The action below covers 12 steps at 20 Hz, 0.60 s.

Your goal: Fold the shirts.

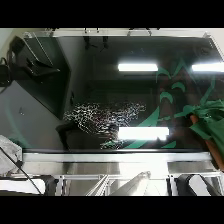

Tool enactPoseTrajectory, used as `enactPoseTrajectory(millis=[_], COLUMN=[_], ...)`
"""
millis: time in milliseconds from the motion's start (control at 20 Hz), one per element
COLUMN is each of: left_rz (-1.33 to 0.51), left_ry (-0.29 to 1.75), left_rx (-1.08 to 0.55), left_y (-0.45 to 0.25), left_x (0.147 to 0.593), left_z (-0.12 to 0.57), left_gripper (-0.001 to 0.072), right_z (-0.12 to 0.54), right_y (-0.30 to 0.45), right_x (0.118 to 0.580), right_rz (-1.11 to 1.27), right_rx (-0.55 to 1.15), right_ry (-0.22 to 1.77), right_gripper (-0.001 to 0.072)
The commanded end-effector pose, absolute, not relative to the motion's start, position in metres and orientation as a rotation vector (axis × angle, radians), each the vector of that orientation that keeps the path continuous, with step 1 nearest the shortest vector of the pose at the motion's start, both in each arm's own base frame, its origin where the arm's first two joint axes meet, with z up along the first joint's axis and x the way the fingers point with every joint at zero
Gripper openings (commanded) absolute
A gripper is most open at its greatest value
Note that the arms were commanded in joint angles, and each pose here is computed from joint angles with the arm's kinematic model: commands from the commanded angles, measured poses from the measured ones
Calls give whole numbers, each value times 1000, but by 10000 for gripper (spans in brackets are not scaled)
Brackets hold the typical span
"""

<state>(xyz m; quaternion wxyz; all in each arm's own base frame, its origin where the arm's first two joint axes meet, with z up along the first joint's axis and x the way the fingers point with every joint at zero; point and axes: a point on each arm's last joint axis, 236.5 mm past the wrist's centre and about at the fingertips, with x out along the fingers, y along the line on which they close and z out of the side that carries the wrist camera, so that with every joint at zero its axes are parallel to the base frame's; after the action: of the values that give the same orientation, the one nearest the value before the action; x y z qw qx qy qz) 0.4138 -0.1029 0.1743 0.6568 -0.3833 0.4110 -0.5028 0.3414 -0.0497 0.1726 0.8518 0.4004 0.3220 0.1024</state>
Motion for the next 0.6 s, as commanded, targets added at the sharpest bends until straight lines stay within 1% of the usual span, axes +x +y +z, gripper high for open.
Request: enactPoseTrajectory(millis=[0, 150, 250, 300, 350, 400, 550], left_rz=[-1115, -1006, -955, -937, -921, -893, -842], left_ry=[929, 1006, 1074, 1120, 1153, 1167, 1143], left_rx=[-754, -670, -650, -658, -662, -662, -672], left_y=[-105, -108, -113, -116, -118, -119, -122], left_x=[398, 359, 325, 307, 293, 283, 274], left_z=[194, 168, 139, 123, 109, 96, 82], left_gripper=[-1, 0, 18, 19, 19, 19, 20], right_z=[183, 144, 112, 99, 88, 80, 70], right_y=[46, 115, 158, 172, 183, 190, 200], right_x=[360, 361, 349, 344, 340, 338, 334], right_rz=[510, 629, 689, 701, 699, 699, 711], right_rx=[774, 750, 729, 712, 706, 698, 696], right_ry=[693, 805, 888, 909, 925, 938, 972], right_gripper=[203, 209, 207, 188, 94, 82, 92])
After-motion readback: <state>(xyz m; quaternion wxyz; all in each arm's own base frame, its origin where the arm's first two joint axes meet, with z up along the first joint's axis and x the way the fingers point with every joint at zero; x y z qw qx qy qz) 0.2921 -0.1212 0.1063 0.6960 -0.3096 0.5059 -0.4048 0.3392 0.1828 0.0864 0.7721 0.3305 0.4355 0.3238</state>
